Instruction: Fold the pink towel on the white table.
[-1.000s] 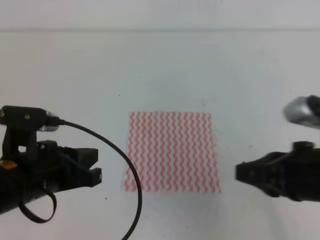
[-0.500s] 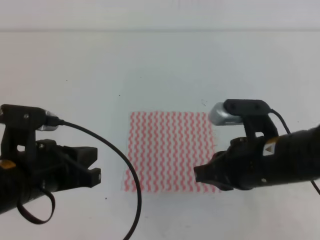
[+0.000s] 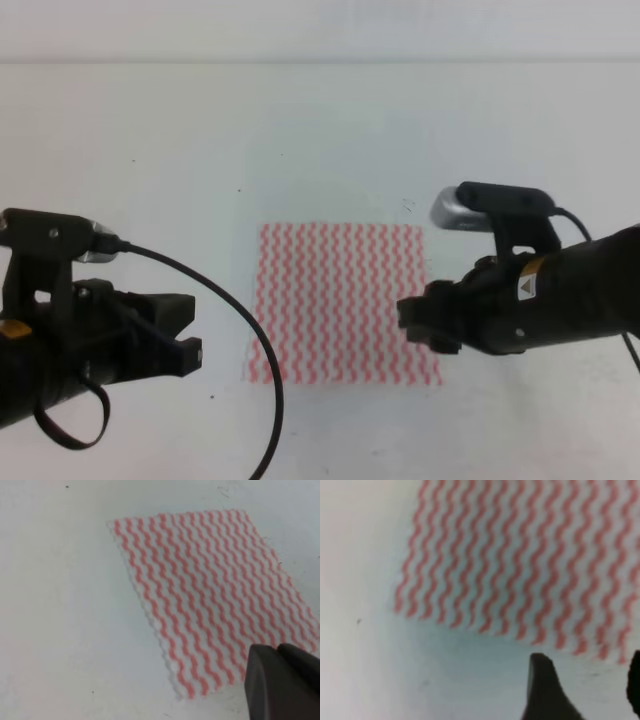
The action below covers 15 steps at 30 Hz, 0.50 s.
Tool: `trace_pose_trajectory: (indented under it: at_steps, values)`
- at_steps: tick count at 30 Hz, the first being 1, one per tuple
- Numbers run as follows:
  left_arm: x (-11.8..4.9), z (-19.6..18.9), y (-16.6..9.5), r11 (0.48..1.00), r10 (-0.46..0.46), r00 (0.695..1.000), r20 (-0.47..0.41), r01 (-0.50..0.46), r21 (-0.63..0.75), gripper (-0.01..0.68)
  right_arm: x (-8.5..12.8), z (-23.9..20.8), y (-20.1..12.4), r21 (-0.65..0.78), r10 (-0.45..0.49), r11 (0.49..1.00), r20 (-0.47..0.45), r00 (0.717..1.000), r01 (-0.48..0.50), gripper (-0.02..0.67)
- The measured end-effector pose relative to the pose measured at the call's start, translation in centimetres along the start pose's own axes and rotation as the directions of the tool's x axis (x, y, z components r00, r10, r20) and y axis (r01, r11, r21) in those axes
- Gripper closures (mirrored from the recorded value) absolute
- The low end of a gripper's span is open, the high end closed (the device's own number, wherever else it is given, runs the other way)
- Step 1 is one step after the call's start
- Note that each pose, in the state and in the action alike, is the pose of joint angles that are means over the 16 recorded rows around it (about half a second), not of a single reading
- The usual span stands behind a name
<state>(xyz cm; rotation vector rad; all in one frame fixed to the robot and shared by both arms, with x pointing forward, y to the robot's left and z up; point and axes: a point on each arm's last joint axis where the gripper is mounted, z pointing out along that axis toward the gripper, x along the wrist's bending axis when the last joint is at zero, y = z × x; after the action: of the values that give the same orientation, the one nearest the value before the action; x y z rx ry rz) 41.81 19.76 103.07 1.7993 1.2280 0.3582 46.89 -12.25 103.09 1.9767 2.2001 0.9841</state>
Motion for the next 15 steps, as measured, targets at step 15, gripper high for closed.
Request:
trace_pose_trajectory:
  at_steps: [15]
  values:
    - [-0.1, 0.0, -0.2, 0.999, 0.034, 0.999, 0.015, -0.035, 0.020, 0.677, -3.0, 2.5, 0.6, 0.065, 0.165, 0.983, 0.116, 0.979, -0.173, 0.285]
